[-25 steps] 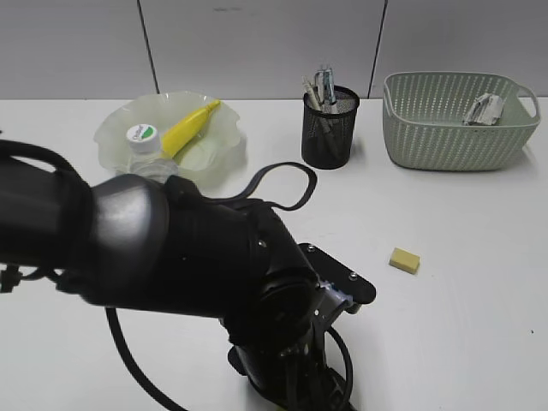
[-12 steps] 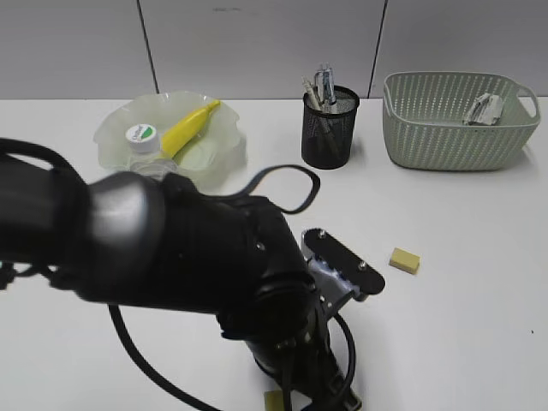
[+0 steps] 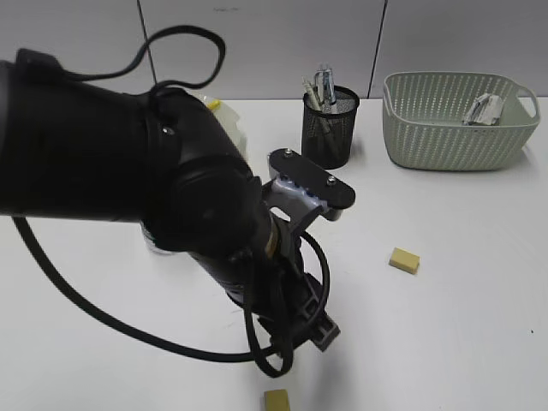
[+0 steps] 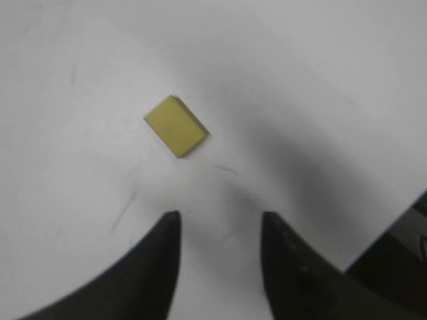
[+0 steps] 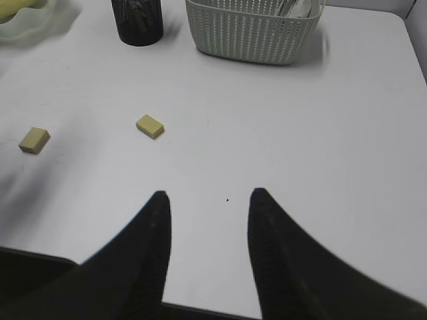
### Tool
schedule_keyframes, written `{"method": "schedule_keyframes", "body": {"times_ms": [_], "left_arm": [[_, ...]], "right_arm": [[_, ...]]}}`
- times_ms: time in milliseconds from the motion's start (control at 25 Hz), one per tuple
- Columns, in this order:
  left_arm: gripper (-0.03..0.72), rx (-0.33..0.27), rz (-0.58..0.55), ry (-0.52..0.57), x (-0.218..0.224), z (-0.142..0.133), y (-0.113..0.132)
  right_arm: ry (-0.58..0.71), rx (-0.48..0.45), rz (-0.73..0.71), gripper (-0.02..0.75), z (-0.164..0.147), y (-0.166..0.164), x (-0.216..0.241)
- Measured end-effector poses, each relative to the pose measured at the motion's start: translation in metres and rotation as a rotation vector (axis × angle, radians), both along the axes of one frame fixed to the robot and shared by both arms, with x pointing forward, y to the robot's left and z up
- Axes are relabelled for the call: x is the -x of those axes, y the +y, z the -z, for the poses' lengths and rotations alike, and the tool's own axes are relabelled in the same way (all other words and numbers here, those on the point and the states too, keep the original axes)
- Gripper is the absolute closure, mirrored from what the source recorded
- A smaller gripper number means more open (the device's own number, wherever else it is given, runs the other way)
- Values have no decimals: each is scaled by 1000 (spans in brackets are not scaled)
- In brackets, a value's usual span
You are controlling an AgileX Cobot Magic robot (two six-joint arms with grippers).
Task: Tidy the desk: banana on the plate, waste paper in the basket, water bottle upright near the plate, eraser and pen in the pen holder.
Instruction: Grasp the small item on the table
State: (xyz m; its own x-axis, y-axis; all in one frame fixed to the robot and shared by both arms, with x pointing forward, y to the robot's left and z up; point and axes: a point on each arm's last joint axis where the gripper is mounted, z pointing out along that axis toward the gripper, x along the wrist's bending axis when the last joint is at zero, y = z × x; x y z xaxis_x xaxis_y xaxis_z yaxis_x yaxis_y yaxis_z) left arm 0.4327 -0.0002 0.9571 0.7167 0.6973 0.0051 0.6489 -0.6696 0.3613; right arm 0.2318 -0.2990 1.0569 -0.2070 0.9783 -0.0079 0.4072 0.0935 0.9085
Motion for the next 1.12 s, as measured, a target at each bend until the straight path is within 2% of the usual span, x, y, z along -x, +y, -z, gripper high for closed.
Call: {"method": "schedule_keyframes", "body": {"times_ms": [80, 160, 200, 400, 560, 640, 920, 1120], "left_arm": [[187, 22, 65, 23, 11, -3, -1], [76, 56, 133, 21, 27, -5, 2], [53, 62, 159, 13, 34, -5, 7], [58, 43, 218, 3, 55, 11, 37], [60, 102, 231, -42, 54, 12, 35], [60, 109, 242, -52, 54, 14, 33], [67, 17, 326, -31, 52, 40, 31], [83, 3, 329, -17, 52, 48, 30]], "right_arm": [[0, 0, 0, 419, 0, 0, 0], [0, 0, 0, 419, 0, 0, 0], [0, 0, 0, 419, 0, 0, 0], [0, 0, 0, 419, 0, 0, 0], [0, -1, 0, 419, 0, 0, 0], [0, -1, 0, 419, 0, 0, 0], [0, -1, 0, 419, 0, 0, 0], [0, -1, 0, 419, 0, 0, 0]]}}
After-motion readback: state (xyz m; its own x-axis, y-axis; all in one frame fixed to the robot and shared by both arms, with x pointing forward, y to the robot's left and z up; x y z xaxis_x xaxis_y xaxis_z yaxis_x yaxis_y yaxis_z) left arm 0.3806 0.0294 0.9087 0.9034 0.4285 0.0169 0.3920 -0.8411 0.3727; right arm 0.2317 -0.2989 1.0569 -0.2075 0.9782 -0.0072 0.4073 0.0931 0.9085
